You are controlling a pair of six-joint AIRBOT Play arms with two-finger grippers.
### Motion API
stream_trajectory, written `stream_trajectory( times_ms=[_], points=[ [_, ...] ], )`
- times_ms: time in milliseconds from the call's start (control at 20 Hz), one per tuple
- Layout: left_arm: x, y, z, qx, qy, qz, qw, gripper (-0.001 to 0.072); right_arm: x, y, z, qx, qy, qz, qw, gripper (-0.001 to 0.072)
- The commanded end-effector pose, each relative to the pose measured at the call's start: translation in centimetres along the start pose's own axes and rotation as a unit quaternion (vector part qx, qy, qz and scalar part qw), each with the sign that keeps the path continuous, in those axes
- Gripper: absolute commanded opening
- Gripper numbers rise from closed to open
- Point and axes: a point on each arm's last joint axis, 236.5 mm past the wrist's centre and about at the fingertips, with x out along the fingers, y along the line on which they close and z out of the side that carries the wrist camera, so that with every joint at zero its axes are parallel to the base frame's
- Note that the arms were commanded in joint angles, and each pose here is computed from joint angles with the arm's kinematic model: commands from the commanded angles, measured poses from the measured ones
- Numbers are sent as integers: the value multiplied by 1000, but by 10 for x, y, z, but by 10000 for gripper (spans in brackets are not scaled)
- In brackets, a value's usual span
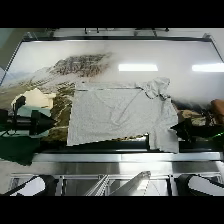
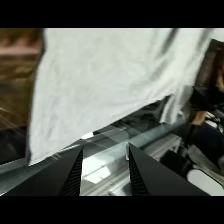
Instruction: Fold the shirts.
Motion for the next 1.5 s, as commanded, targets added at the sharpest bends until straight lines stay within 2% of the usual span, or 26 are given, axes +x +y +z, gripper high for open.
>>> stream_trajectory(
  times_ms=[0, 50, 200, 250, 300, 550, 650, 700, 750, 800, 850, 900, 1050, 1150, 1200, 1300, 1400, 1450],
  points=[
    [9, 33, -15, -13, -24, 65, 998, 338, 9, 34, 9, -15, -26, 66, 997, 90],
    [14, 35, -20, -12, -16, 69, 997, 338, 10, 40, 11, -16, -29, 75, 997, 15],
    [27, 37, -29, -17, 14, 67, 998, 339, 10, 41, 11, -18, -31, 77, 996, 14],
    [32, 40, -31, -23, 27, 65, 997, 464, 10, 41, 11, -20, -30, 78, 996, 14],
    [38, 44, -32, -30, 38, 65, 997, 720, 10, 41, 10, -20, -29, 78, 996, 14],
    [75, 64, -38, -57, 89, 75, 992, 715, 10, 42, 11, -20, -30, 79, 996, 14],
    [94, 56, -45, -60, 116, 56, 990, 714, 9, 42, 12, -20, -32, 79, 996, 14],
    [105, 46, -47, -53, 123, 39, 990, 651, 10, 42, 12, -20, -33, 78, 996, 15],
    [115, 35, -46, -44, 126, 18, 991, 623, 10, 42, 12, -22, -32, 78, 996, 14],
    [123, 23, -44, -36, 126, -4, 991, 453, 10, 42, 12, -22, -32, 79, 996, 14],
    [128, 19, -44, -25, 133, -5, 991, 117, 9, 42, 11, -22, -32, 79, 996, 14],
    [130, 16, -44, -8, 144, -1, 990, 10, 9, 43, 10, -22, -29, 81, 996, 14],
    [115, -21, -37, 36, 160, -35, 986, 11, -2, 62, 0, -36, -10, 116, 993, 14],
    [85, -73, -20, 91, 132, -85, 983, 11, -37, 109, 0, -73, -26, 202, 976, 13],
    [59, -114, -11, 133, 101, -129, 978, 12, -68, 143, 1, -107, -52, 265, 957, 13],
    [-6, -197, -7, 265, 28, -204, 942, 13, -163, 223, -3, -217, -150, 407, 875, 13],
    [-82, -273, -30, 411, -52, -251, 875, 14, -280, 290, -38, -350, -279, 507, 737, 13],
    [-110, -295, -45, 469, -82, -236, 847, 15, -321, 313, -64, -404, -329, 519, 677, 13]
  ],
)
